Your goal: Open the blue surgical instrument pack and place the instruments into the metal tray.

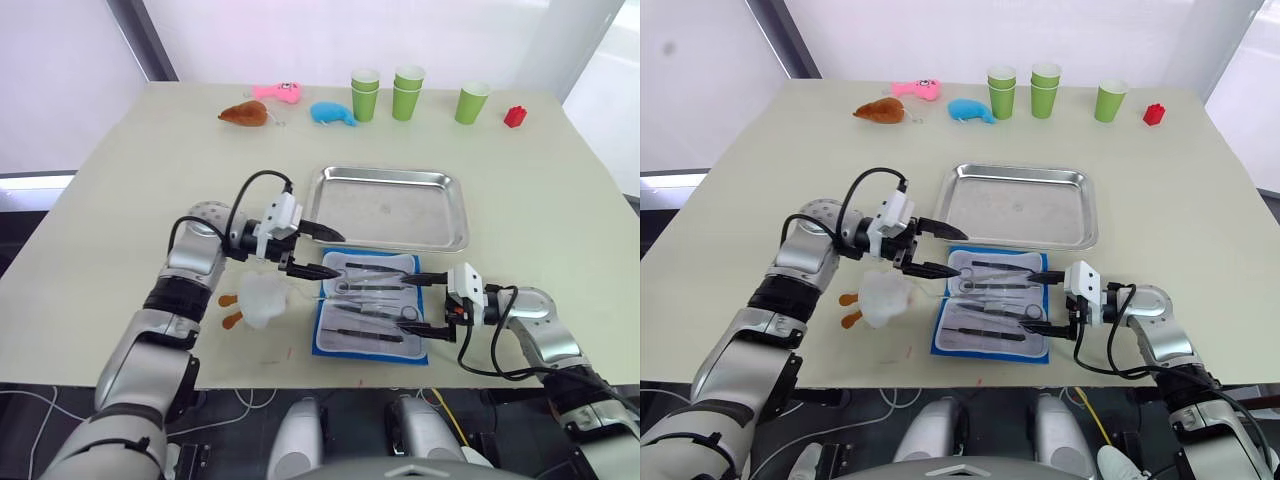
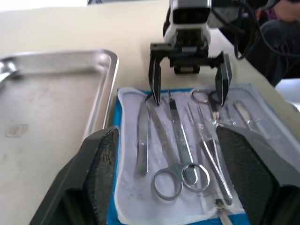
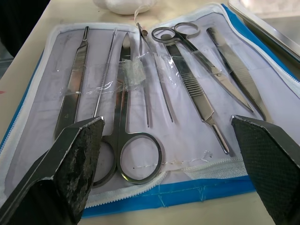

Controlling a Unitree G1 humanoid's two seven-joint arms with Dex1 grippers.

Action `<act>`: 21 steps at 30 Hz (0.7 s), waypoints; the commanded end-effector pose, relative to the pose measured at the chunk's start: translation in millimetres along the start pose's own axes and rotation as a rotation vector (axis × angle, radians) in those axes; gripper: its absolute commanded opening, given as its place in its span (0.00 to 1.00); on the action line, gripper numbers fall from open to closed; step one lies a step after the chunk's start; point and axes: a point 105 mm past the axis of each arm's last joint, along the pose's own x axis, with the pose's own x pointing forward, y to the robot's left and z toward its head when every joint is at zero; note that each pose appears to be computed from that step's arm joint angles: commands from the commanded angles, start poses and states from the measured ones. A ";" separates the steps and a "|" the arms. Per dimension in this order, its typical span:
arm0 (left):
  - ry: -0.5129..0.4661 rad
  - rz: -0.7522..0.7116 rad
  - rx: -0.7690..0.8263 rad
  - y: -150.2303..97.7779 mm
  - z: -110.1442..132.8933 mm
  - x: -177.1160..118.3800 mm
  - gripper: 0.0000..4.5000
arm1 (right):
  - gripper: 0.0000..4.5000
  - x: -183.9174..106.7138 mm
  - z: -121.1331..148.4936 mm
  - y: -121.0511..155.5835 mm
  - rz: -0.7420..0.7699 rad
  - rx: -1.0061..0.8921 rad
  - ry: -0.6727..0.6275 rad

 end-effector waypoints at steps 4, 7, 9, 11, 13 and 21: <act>0.018 -0.053 0.010 6.6 -5.5 12.0 0.65 | 1.00 2.4 -31.6 10.9 0.006 0.087 0.100; 0.022 -0.051 0.016 8.6 -8.0 14.1 0.53 | 1.00 2.7 -32.2 12.7 0.005 0.090 0.098; 0.025 -0.053 0.012 8.7 -9.8 14.2 0.53 | 1.00 2.5 -32.5 13.4 0.002 0.092 0.097; 0.035 -0.055 0.012 8.1 -12.5 13.6 0.53 | 1.00 2.5 -32.6 13.6 -0.002 0.093 0.096; 0.030 -0.053 0.004 8.0 -13.2 13.4 0.53 | 1.00 2.5 -32.8 13.6 -0.005 0.092 0.096; 0.114 -0.040 -0.027 7.1 -30.9 14.3 0.53 | 1.00 4.3 -32.6 12.5 -0.010 0.091 0.092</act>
